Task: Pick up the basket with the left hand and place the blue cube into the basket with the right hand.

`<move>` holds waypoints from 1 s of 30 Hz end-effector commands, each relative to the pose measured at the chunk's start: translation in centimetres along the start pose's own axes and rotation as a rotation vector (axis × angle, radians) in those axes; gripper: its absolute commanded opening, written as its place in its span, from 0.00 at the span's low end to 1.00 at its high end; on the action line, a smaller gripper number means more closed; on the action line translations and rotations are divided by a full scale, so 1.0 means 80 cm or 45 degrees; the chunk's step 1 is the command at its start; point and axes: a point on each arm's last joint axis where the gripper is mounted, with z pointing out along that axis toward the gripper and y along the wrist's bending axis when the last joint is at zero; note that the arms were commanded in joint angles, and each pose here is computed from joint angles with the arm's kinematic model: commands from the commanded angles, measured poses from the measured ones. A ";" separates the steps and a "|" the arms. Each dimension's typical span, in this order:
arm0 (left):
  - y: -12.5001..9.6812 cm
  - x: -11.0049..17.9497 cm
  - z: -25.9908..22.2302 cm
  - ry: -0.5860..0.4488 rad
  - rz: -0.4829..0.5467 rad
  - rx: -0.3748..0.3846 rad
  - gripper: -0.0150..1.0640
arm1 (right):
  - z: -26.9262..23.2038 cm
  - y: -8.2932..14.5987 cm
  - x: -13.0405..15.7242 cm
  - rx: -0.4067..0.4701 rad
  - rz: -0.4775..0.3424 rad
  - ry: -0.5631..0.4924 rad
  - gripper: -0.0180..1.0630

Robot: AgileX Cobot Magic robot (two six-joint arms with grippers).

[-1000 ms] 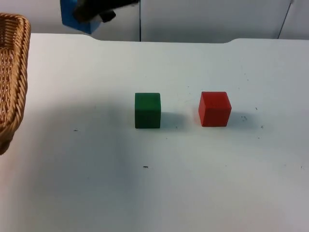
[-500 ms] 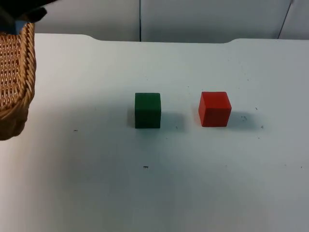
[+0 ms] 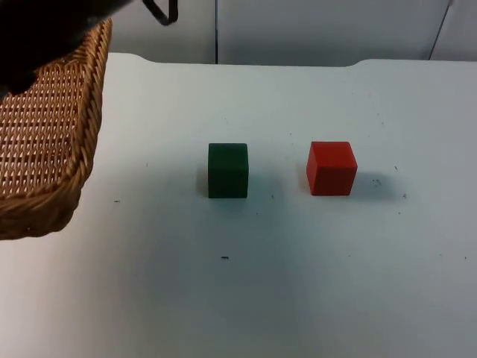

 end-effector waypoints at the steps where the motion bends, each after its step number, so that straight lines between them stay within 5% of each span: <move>1: -0.004 -0.002 0.001 -0.010 -0.011 0.032 0.01 | 0.006 0.000 -0.001 0.025 0.028 -0.038 0.01; 7: -0.003 -0.002 0.001 -0.012 -0.010 0.027 0.01 | 0.033 0.007 0.025 -0.009 0.035 0.034 0.04; 10: -0.003 -0.002 0.001 -0.013 -0.007 0.020 0.01 | 0.038 0.008 0.029 -0.010 0.039 0.041 0.26; 11: -0.003 -0.002 0.001 -0.013 -0.007 0.020 0.01 | 0.038 0.008 0.029 -0.010 0.039 0.041 0.26; 16: -0.002 -0.002 0.001 -0.020 -0.006 0.010 0.01 | 0.038 0.007 0.029 0.001 0.041 0.032 0.90; 18: -0.002 -0.003 0.001 -0.022 -0.006 0.008 0.01 | 0.035 0.006 0.026 0.009 0.040 0.021 0.99; 30: 0.011 -0.005 0.015 0.024 -0.047 0.013 0.01 | -0.068 -0.010 -0.055 0.065 -0.019 -0.163 0.99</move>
